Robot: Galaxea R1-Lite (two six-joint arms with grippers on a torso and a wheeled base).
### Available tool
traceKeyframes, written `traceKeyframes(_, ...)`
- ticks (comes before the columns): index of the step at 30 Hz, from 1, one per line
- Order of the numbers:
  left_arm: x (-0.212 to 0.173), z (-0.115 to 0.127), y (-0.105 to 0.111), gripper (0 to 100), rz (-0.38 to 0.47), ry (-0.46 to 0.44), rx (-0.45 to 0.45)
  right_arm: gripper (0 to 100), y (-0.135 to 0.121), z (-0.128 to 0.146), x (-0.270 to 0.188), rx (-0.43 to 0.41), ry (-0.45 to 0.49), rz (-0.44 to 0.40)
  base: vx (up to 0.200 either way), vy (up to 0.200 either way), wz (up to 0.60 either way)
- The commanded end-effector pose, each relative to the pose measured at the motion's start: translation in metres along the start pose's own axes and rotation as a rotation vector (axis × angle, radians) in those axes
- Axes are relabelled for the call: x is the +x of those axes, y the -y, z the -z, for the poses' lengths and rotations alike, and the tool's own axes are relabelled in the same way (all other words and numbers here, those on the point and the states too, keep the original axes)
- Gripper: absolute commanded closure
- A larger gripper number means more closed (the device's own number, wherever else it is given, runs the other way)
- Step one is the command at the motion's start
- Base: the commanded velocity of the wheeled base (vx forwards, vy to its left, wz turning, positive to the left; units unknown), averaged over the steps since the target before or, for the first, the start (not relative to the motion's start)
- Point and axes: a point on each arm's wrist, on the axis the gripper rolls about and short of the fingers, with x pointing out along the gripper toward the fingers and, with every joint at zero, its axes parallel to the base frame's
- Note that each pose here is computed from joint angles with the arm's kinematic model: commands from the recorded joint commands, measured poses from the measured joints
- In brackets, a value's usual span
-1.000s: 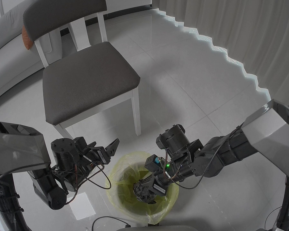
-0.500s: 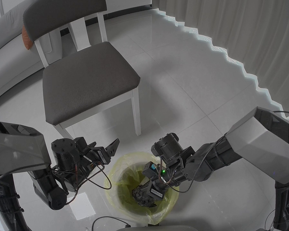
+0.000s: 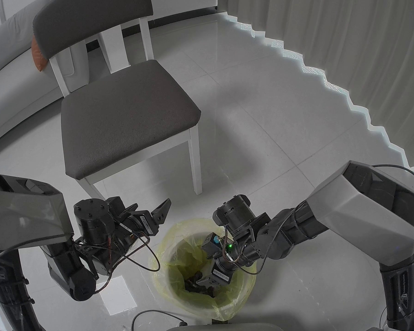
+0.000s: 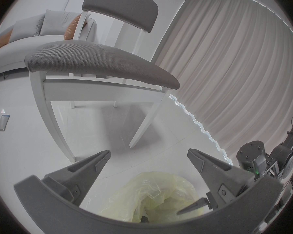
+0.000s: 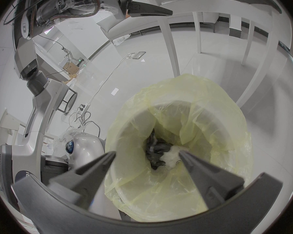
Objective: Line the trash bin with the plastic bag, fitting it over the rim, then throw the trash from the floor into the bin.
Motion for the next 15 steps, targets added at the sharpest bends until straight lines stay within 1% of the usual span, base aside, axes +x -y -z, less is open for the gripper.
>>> traceKeyframes(1, 0.0, 0.0, 0.0, 0, 0.005, 0.012, -0.001, 0, 0.003, -0.004, -0.013, 0.001, 0.022, 0.017, 0.0, 0.0, 0.0)
traceKeyframes(5, -0.002, 0.002, 0.0, 0, 0.002, 0.001, 0.0, 0, 0.006, -0.011, -0.043, 0.005, 0.065, 0.055, 0.0, 0.0, 0.0)
traceKeyframes(8, 0.001, 0.008, -0.002, 0, -0.006, -0.018, 0.005, 0, 0.011, -0.014, -0.076, 0.015, 0.108, 0.101, 0.0, 0.0, 0.0)
traceKeyframes(11, 0.009, 0.022, -0.008, 0, -0.026, -0.06, 0.01, 0, 0.018, -0.01, -0.111, 0.04, 0.144, 0.154, 0.0, 0.0, 0.0)
traceKeyframes(12, 0.017, 0.031, -0.012, 0, -0.036, -0.08, 0.014, 0, 0.023, -0.006, -0.13, 0.062, 0.163, 0.185, 0.0, 0.0, 0.0)
traceKeyframes(14, 0.024, 0.037, -0.014, 0, -0.04, -0.085, 0.015, 0, 0.026, 0.0, -0.143, 0.085, 0.172, 0.208, 0.0, 0.0, 0.0)
traceKeyframes(15, 0.037, 0.047, -0.02, 0, -0.052, -0.095, 0.021, 0, 0.03, 0.009, -0.161, 0.124, 0.185, 0.239, 0.0, 0.0, 0.0)
